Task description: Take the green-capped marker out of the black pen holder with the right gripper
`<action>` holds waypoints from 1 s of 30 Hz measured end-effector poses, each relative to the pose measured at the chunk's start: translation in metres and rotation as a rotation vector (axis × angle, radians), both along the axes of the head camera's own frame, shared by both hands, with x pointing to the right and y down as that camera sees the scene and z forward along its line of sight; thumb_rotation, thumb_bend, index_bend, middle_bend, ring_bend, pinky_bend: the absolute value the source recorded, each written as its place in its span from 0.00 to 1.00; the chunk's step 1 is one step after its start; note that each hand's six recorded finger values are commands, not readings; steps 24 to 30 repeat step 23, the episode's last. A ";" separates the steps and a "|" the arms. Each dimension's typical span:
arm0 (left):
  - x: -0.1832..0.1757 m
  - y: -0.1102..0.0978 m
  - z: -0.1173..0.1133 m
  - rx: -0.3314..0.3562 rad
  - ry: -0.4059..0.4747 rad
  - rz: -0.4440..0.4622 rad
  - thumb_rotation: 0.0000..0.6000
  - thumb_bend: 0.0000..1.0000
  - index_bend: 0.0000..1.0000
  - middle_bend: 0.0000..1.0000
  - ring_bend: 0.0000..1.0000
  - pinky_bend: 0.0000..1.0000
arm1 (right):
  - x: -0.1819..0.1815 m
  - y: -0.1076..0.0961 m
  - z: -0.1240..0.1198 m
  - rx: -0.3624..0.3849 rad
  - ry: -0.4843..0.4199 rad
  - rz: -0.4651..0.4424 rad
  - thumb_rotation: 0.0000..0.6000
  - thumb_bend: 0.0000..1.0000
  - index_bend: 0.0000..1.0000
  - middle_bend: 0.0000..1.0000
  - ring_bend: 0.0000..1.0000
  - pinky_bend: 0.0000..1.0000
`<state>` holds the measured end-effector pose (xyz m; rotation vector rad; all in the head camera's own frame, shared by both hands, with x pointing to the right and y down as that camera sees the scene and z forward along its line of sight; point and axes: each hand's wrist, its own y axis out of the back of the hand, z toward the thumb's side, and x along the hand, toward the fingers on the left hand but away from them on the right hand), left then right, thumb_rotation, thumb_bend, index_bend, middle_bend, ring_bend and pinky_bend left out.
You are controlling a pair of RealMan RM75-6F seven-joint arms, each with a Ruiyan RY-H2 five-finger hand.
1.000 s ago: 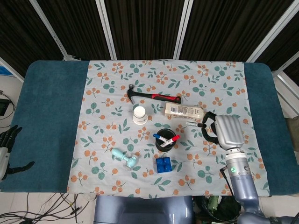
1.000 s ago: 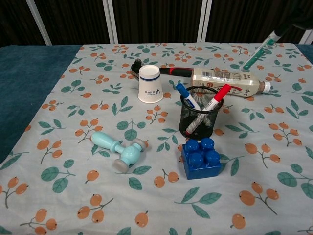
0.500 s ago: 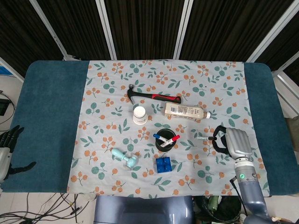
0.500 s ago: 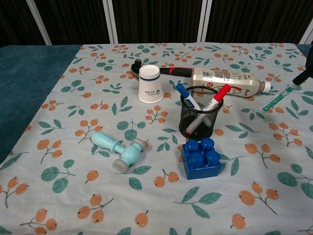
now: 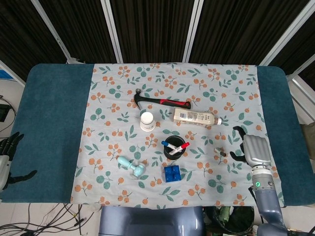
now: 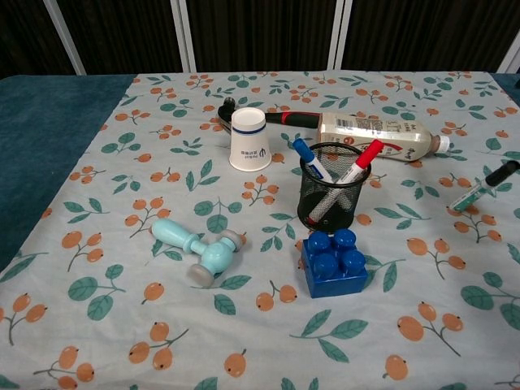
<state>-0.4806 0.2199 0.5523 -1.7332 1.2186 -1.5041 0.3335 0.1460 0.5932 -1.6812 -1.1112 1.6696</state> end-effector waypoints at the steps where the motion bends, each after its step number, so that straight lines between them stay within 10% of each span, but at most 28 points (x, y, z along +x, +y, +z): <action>1: 0.000 0.000 0.000 0.000 -0.001 0.001 1.00 0.00 0.00 0.00 0.00 0.00 | 0.003 0.001 -0.001 0.002 0.001 0.005 1.00 0.28 0.08 0.98 0.96 0.98; 13: 0.002 0.001 0.000 -0.002 -0.019 0.020 1.00 0.00 0.00 0.00 0.00 0.00 | 0.049 0.035 -0.039 0.073 0.002 -0.041 1.00 0.22 0.00 0.08 0.06 0.29; 23: 0.003 0.002 0.000 -0.005 -0.040 0.034 1.00 0.00 0.00 0.00 0.00 0.00 | 0.086 0.091 -0.068 0.146 0.074 -0.176 1.00 0.14 0.00 0.00 0.00 0.23; 30: 0.003 0.002 0.000 -0.005 -0.040 0.034 1.00 0.00 0.00 0.00 0.00 0.00 | 0.086 0.091 -0.068 0.146 0.074 -0.176 1.00 0.14 0.00 0.00 0.00 0.23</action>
